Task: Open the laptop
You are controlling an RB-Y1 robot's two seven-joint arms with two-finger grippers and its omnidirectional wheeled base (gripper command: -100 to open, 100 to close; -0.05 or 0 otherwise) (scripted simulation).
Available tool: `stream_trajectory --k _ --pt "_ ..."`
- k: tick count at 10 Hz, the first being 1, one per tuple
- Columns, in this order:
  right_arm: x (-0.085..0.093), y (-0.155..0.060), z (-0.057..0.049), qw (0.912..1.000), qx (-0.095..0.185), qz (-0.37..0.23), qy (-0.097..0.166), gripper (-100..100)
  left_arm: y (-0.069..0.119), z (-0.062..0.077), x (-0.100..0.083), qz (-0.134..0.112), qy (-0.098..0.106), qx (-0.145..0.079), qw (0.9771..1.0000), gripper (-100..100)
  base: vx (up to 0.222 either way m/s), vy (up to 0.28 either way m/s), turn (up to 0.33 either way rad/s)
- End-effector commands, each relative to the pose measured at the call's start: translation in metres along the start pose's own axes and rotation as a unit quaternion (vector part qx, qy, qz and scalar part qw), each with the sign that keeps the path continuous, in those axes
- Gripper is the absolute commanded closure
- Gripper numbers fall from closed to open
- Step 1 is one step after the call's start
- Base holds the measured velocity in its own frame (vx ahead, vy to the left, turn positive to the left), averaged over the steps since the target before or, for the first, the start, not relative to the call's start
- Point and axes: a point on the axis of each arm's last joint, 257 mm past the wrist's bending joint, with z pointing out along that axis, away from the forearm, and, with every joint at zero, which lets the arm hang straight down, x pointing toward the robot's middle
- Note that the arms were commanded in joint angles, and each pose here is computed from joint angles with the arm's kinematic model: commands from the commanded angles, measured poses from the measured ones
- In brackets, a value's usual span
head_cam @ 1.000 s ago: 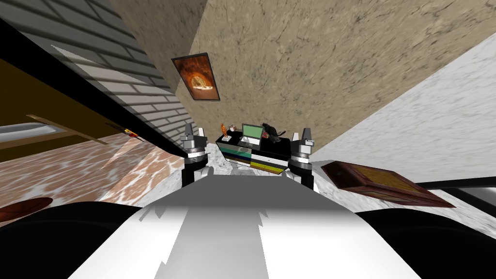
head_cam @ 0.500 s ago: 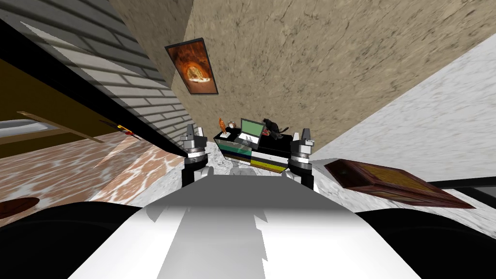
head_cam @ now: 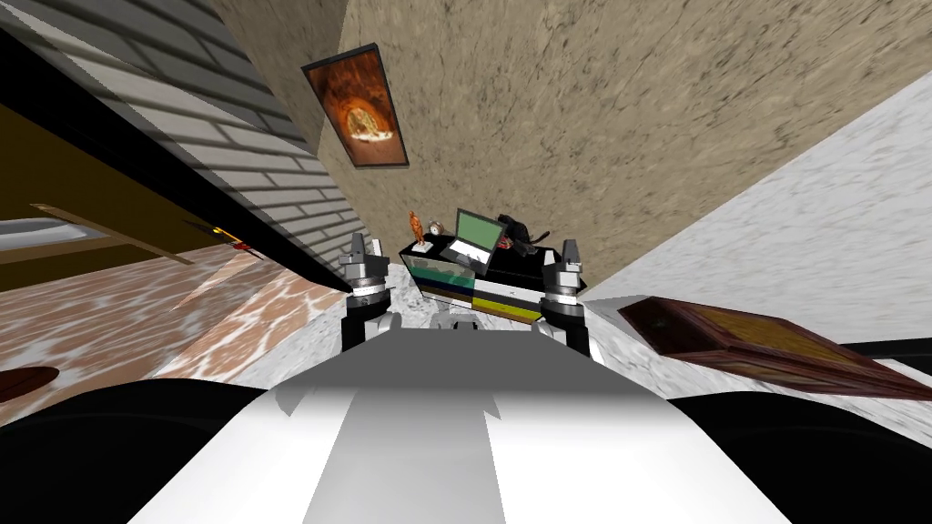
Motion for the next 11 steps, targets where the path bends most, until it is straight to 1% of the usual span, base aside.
stream_trajectory --k 1,2,3,6,8,10,11 --pt "0.012 -0.014 -0.001 0.9989 0.014 -0.023 0.039 -100 0.000 0.000 0.000 0.000 0.000 0.000 1.0000 0 0.018 0.064 0.048" --pt "0.017 -0.023 -0.002 0.9975 0.023 -0.035 0.056 -100 0.000 0.000 0.000 0.000 0.000 0.000 1.0000 0 0.016 0.092 0.070" --pt "0.018 -0.022 -0.002 0.9973 0.023 -0.037 0.060 -100 0.000 0.000 0.000 0.000 0.000 0.000 1.0000 0 0.016 0.073 0.020" --pt "0.032 -0.055 -0.005 0.9885 0.056 -0.084 0.112 -100 0.000 0.000 0.000 0.000 0.000 0.000 1.0000 0 0.033 0.089 0.068" --pt "0.038 -0.080 -0.009 0.9788 0.081 -0.121 0.144 -100 0.000 0.000 0.000 0.000 0.000 0.000 1.0000 0 0.050 0.149 0.100" --pt "0.040 -0.106 -0.013 0.9652 0.108 -0.163 0.174 -100 0.000 0.000 0.000 0.000 0.000 0.000 1.0000 0 0.034 0.162 0.094" --pt "0.040 -0.120 -0.015 0.9569 0.121 -0.185 0.188 -100 0.000 0.000 0.000 0.000 0.000 0.000 1.0000 0 0.078 0.167 0.119"
